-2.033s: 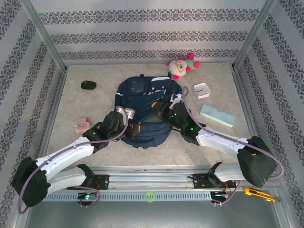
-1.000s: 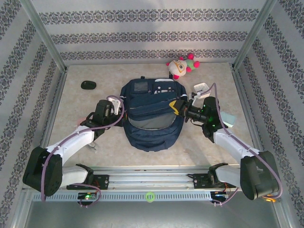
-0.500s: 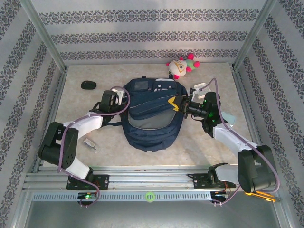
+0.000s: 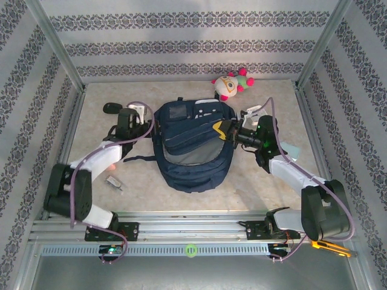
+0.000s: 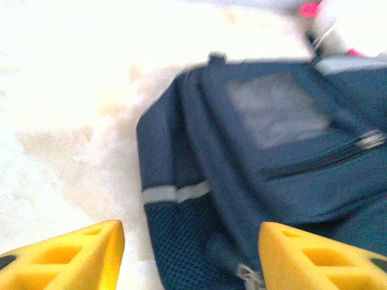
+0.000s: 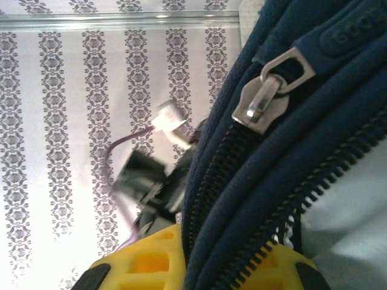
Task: Pack books, pencil case, and school supplies into a backpack
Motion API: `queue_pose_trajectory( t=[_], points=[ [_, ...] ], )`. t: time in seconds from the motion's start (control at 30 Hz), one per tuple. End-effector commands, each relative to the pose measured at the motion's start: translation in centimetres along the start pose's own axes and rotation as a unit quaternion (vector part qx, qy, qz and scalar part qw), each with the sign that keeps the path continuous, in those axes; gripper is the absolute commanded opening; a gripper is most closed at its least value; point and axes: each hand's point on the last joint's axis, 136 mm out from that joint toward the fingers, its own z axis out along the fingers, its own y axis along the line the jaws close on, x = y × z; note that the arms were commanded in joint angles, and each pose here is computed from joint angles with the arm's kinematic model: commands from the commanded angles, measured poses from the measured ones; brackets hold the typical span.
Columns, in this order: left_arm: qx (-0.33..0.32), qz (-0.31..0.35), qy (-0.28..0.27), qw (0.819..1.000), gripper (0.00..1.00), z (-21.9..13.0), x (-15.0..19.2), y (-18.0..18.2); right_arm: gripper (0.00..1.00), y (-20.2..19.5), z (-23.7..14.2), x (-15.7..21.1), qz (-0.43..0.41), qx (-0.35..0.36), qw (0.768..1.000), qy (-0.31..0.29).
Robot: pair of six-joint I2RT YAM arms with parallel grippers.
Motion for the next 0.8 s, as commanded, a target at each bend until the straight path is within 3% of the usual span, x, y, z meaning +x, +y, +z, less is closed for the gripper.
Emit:
queue_pose_trajectory(
  t=[0.0, 0.2, 0.4, 0.57, 0.77],
  points=[
    [0.009, -0.039, -0.026, 0.999, 0.61, -4.1, -1.0, -0.6, 0.0, 1.5, 1.0, -0.6, -0.066, -0.016, 0.997, -0.032],
    [0.026, -0.112, 0.009, 0.993, 0.61, -8.9, 2.7, -1.2, 0.0, -2.3, 1.7, 0.0, -0.06, 0.028, 0.996, -0.06],
    [0.044, -0.209, 0.073, 0.974, 0.58, -9.5, 7.9, -1.9, 0.0, -7.9, 0.8, 0.9, -0.034, 0.088, 0.993, -0.075],
    [0.042, -0.217, 0.091, 0.971, 0.59, -8.9, 10.5, -1.7, 0.0, -10.6, 0.0, 1.6, -0.026, 0.124, 0.989, -0.08],
    [0.041, -0.213, 0.089, 0.972, 0.6, -8.5, 10.0, -1.7, 0.0, -11.6, 0.6, 2.3, -0.028, 0.15, 0.986, -0.068]
  ],
)
